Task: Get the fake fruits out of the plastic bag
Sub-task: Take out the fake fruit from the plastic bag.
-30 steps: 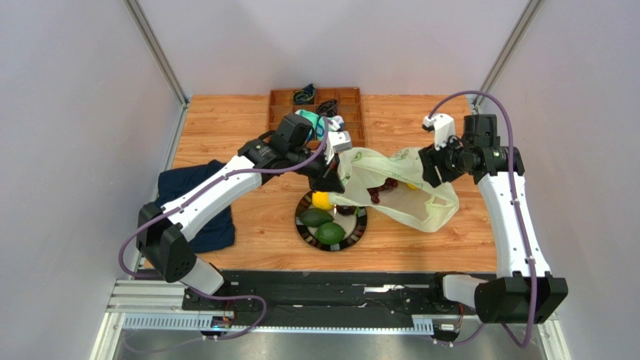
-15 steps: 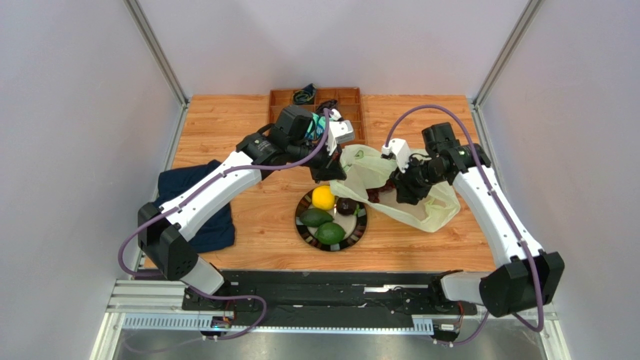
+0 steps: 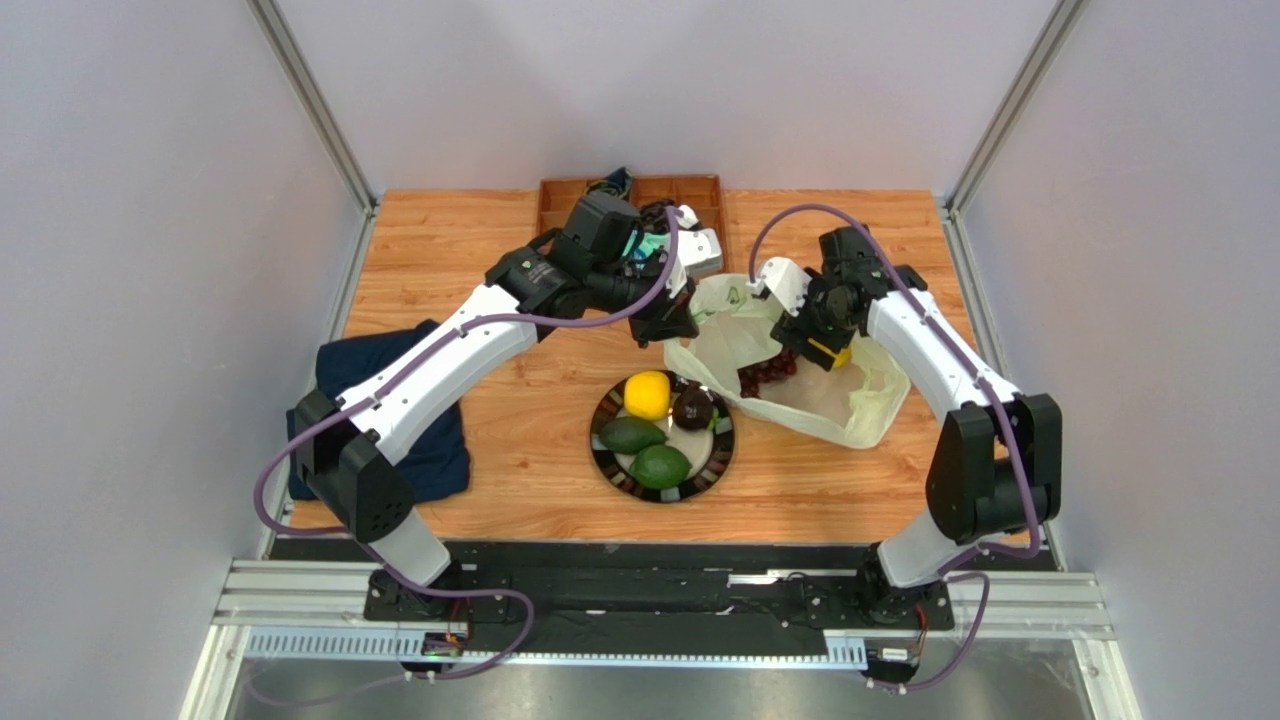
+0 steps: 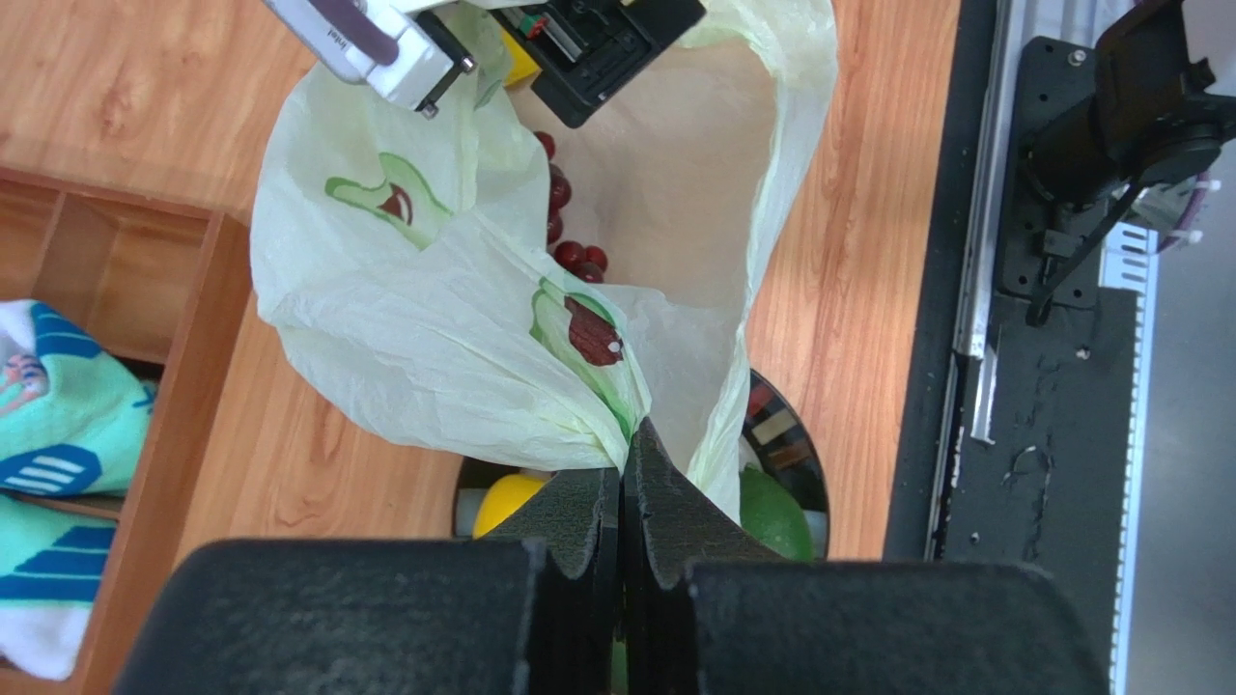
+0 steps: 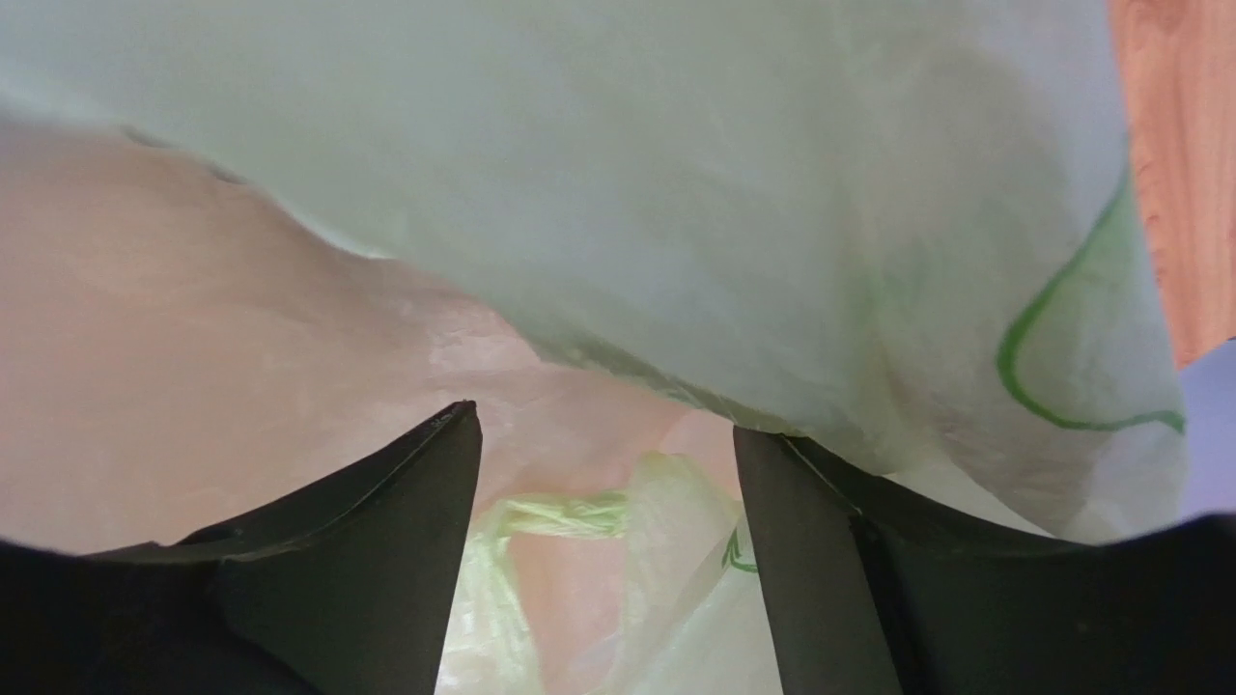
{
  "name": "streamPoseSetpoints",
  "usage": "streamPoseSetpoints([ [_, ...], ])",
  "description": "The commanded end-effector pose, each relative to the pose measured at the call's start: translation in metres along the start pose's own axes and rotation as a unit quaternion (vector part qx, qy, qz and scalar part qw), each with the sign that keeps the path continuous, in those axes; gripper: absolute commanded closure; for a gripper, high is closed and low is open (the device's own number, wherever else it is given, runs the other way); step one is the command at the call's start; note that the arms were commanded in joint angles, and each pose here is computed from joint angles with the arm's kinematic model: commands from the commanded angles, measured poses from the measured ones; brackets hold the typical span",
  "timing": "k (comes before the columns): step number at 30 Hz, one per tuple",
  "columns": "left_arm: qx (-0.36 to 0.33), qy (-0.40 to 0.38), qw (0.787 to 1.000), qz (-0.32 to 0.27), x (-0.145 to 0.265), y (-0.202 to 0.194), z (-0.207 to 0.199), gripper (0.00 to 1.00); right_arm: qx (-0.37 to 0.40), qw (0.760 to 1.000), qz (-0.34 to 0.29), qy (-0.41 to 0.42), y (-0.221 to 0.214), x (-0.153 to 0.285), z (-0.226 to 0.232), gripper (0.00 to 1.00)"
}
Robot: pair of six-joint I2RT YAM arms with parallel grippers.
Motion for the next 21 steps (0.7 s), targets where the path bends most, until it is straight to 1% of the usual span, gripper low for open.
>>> streamPoseSetpoints([
  [1, -0.033, 0.000, 0.999, -0.004, 0.002, 0.008, 0.002, 1.00, 0.063, 0.997, -0.012, -0.051, 0.016, -0.010, -0.037, 0.27],
  [6, -0.028, -0.005, 1.000, 0.005, -0.002, 0.001, 0.002, 1.00, 0.064, 0.997, 0.019, -0.028, 0.014, -0.042, -0.062, 0.23],
  [8, -0.028, -0.003, 1.000, 0.010, -0.003, -0.001, 0.003, 1.00, 0.062, 0.997, 0.033, -0.025, 0.012, -0.054, -0.070, 0.23],
  [9, -0.030, -0.002, 1.000, 0.009, -0.003, 0.000, 0.004, 1.00, 0.059, 0.997, 0.043, -0.018, 0.011, -0.065, -0.074, 0.23],
  [11, -0.032, 0.001, 0.999, 0.014, -0.004, -0.002, 0.005, 1.00, 0.061, 0.997, 0.057, 0.005, 0.007, -0.072, -0.075, 0.24],
  [14, -0.035, 0.005, 0.999, 0.021, -0.005, -0.004, 0.006, 1.00, 0.068, 0.994, 0.071, 0.039, 0.003, -0.084, -0.072, 0.27],
  [16, -0.036, 0.009, 0.999, 0.024, -0.005, -0.005, 0.007, 1.00, 0.066, 0.994, 0.078, 0.047, -0.002, -0.088, -0.069, 0.31],
  [19, -0.035, 0.008, 0.999, 0.025, -0.007, -0.006, 0.007, 1.00, 0.060, 0.994, 0.077, 0.045, -0.006, -0.090, -0.064, 0.36],
  [21, -0.032, 0.007, 0.999, 0.026, -0.008, -0.007, 0.008, 1.00, 0.047, 0.997, 0.056, 0.023, -0.003, -0.089, -0.065, 0.41],
])
Point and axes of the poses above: each gripper's point midway between its finger pads, its own x axis back along the fingers, its own z axis along the line the jaws close on, y = z × x, the point moved 9 cm from there along x, back along the fingers, and after that the axes turned 11 degrees about -x, right-handed, at the moved point
